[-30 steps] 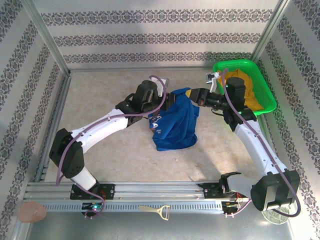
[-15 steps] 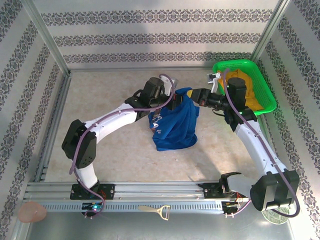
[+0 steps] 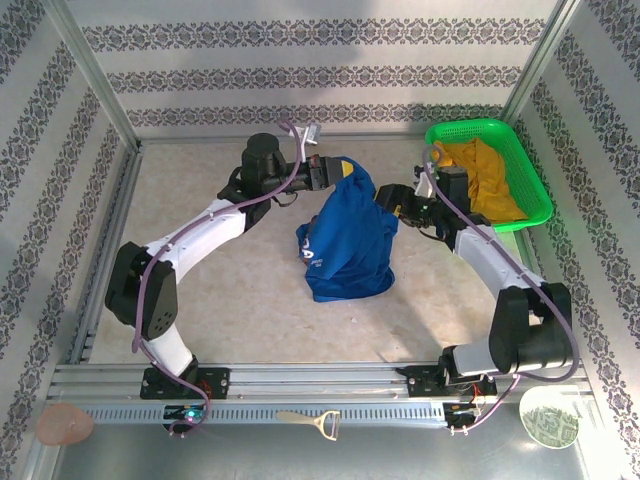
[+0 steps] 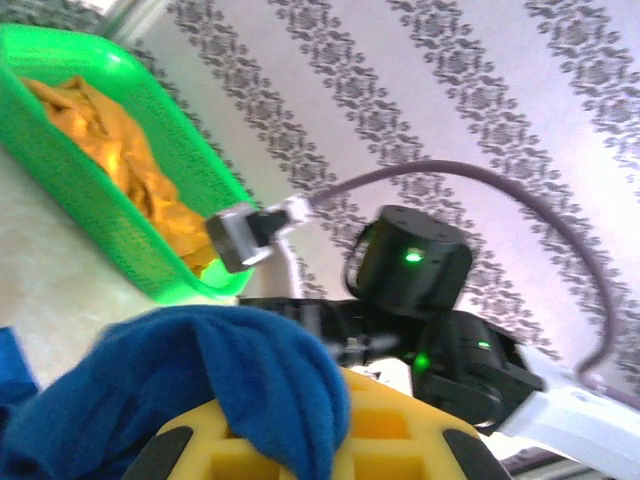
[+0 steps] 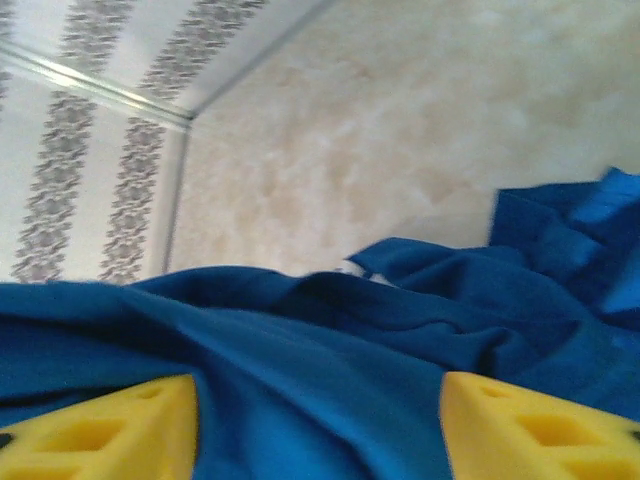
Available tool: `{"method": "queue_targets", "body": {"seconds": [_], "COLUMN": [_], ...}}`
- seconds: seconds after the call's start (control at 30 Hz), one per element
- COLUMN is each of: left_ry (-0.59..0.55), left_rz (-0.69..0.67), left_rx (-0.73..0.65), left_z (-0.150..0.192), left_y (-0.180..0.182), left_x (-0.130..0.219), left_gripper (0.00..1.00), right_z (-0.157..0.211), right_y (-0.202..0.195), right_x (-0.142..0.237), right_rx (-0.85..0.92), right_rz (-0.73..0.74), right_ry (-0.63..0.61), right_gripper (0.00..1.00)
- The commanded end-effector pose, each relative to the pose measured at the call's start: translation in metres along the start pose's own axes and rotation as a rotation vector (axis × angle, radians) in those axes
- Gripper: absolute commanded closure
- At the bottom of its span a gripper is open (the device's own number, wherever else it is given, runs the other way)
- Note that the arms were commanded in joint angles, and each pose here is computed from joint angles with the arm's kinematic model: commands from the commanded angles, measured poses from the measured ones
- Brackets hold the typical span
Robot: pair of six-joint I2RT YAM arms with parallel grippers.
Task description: Fold the inside-out t-shirt
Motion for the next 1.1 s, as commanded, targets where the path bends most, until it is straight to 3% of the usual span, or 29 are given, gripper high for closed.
{"method": "queue_targets", "body": {"seconds": [0.0, 0.17, 0.37, 0.57, 0.8, 1.07], "left_ry": [0.011, 0.002, 0.01, 0.017, 0.028, 0.024], "left_rz": [0.154, 0.139, 0.118, 0.116, 0.121, 0.107], "left_rx": [0.0, 0.001, -0.001, 0.002, 0.006, 0.013], "left_z": [-0.003, -0.003, -0.002, -0.001, 0.001, -0.001], "left_y": [-0.03, -0.026, -0.023, -0.022, -0.022, -0.021], "left_x": [0.003, 0.003, 0.002, 0.002, 0.002, 0.002], "left_gripper": [1.0, 1.0, 1.0, 1.0, 1.0, 1.0], "right_z": [-0.025, -0.013, -0.011, -0.019, -0.03, -0.02], "right_y": [0.022, 0.044, 0.08, 0.115, 0.126, 0.121], "right_x": [0.033, 0.078, 0.093, 0.079, 0.06, 0.045], "right_rx": [0.054, 0.082, 0.107, 0.25, 0.363, 0.375], "right_rz": [0.077, 0.151, 0.101, 0.109, 0.18, 0.194], "right_ry": [-0.12, -0.161, -0.191, -0.169, -0.13, -0.076], "right_gripper": [0.31, 0.29, 0.24, 0.28, 0.32, 0.5]}}
Point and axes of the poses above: each hand's point on the last joint's axis, 136 mm out from that joint toward the fingers, its own x axis back along the fingers, its own y axis along the line the jaws close on, z = x × y, the point moved 5 cm from there along x, back along the fingers, and after that the axes turned 12 degrees about x, right-handed, at the moved point
